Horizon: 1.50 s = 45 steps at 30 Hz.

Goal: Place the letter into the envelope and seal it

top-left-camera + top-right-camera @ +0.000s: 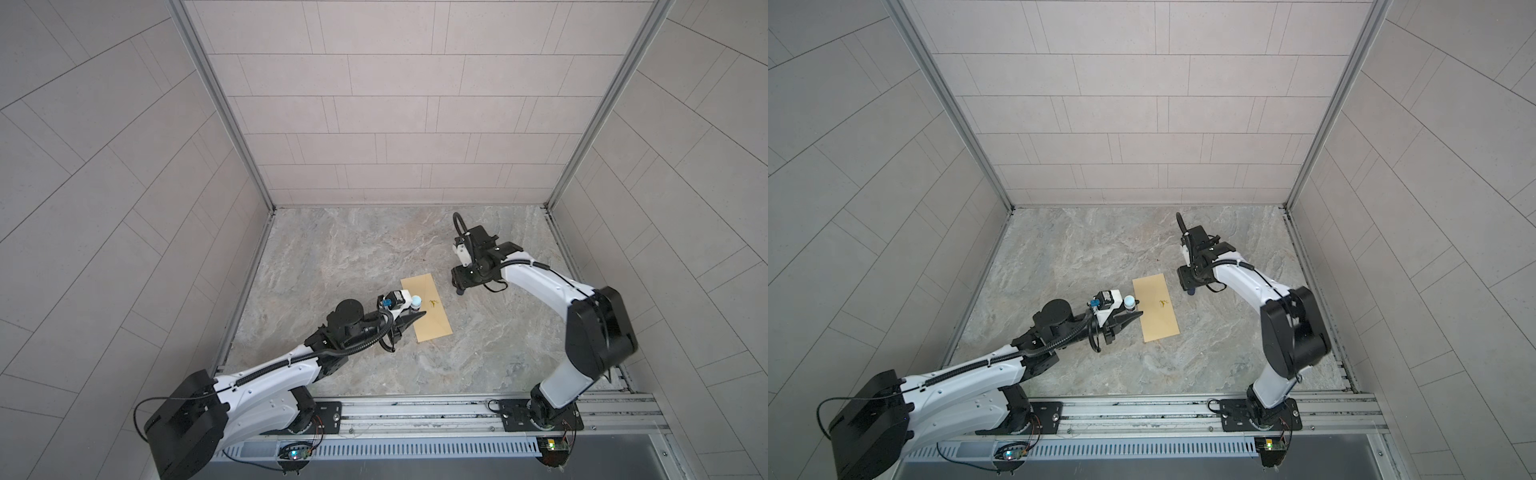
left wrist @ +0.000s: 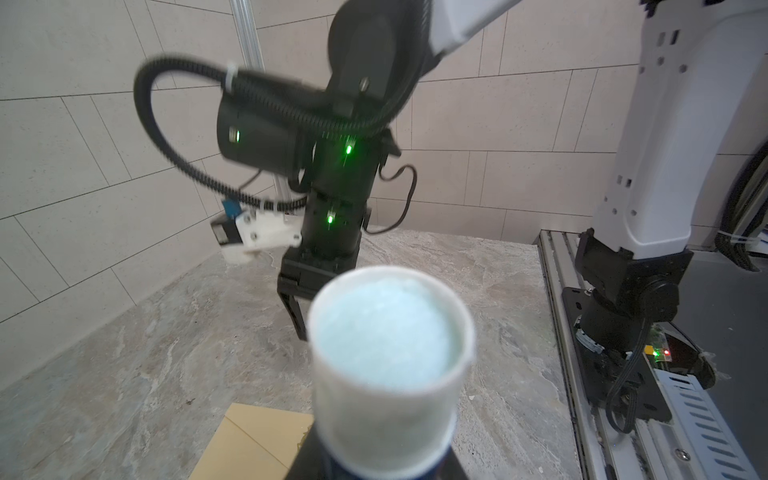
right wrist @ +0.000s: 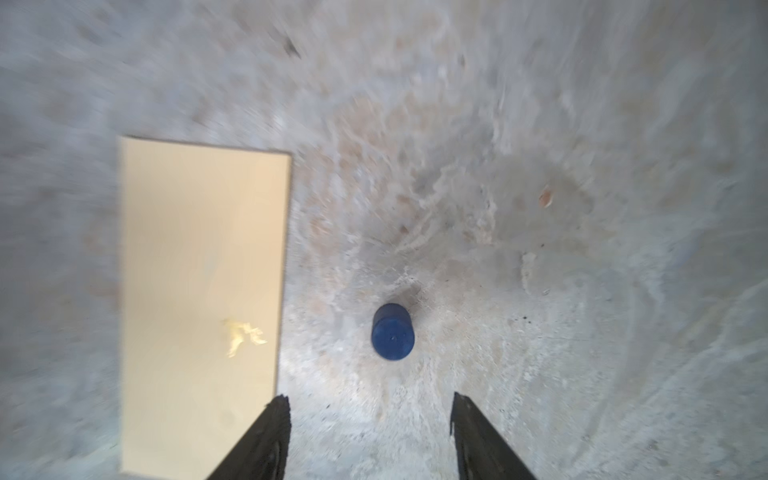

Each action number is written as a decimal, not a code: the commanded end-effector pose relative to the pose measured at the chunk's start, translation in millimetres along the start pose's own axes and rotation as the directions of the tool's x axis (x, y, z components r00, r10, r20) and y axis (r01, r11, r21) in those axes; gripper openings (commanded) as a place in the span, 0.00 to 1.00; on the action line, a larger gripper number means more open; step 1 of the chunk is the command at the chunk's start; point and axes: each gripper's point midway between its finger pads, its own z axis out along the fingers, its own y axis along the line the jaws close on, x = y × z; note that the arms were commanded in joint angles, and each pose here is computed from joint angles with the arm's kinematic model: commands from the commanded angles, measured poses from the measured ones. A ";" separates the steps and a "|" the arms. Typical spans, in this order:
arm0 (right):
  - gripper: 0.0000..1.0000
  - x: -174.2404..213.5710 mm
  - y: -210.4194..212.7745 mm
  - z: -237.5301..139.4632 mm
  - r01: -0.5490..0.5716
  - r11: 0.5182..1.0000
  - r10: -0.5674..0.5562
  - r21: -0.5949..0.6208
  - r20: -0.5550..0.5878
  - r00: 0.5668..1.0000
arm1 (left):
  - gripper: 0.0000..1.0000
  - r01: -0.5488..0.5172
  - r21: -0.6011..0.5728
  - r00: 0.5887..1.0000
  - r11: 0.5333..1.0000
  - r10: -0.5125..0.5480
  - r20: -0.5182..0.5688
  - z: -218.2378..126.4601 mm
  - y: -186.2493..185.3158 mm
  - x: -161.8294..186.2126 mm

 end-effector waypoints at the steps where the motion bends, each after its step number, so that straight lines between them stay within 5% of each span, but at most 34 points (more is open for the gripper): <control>1: 0.66 -9.8 43.5 -61.2 0.104 0.971 -0.069 -0.214 0.165 0.984 | 0.00 -0.025 0.009 1.000 1.000 0.025 0.018 0.3 0.4 -13.2; 7: 0.70 0.5 115.2 -163.8 0.397 0.806 -0.118 -0.439 0.538 0.835 | 0.00 0.012 0.047 1.000 0.999 -0.011 -0.019 5.7 -2.7 -15.9; 10: 0.73 11.8 124.6 -192.8 0.467 0.759 -0.114 -0.454 0.613 0.782 | 0.00 0.023 0.056 1.000 0.998 -0.022 -0.019 7.2 -3.2 -17.9; 15: 0.74 20.9 144.6 -209.3 0.535 0.691 -0.135 -0.487 0.640 0.756 | 0.00 0.035 0.075 0.999 0.997 -0.033 -0.033 11.3 -4.9 -17.0; 30: 0.73 28.6 187.0 -174.0 0.629 0.677 -0.356 -0.383 0.577 0.735 | 0.00 0.048 0.085 0.998 0.995 -0.044 -0.055 14.1 -5.5 -14.8; 45: 0.52 25.6 202.5 -154.8 0.629 0.679 -0.376 -0.378 0.558 0.740 | 0.00 0.051 0.083 0.998 0.995 -0.047 -0.046 14.2 -5.3 -16.4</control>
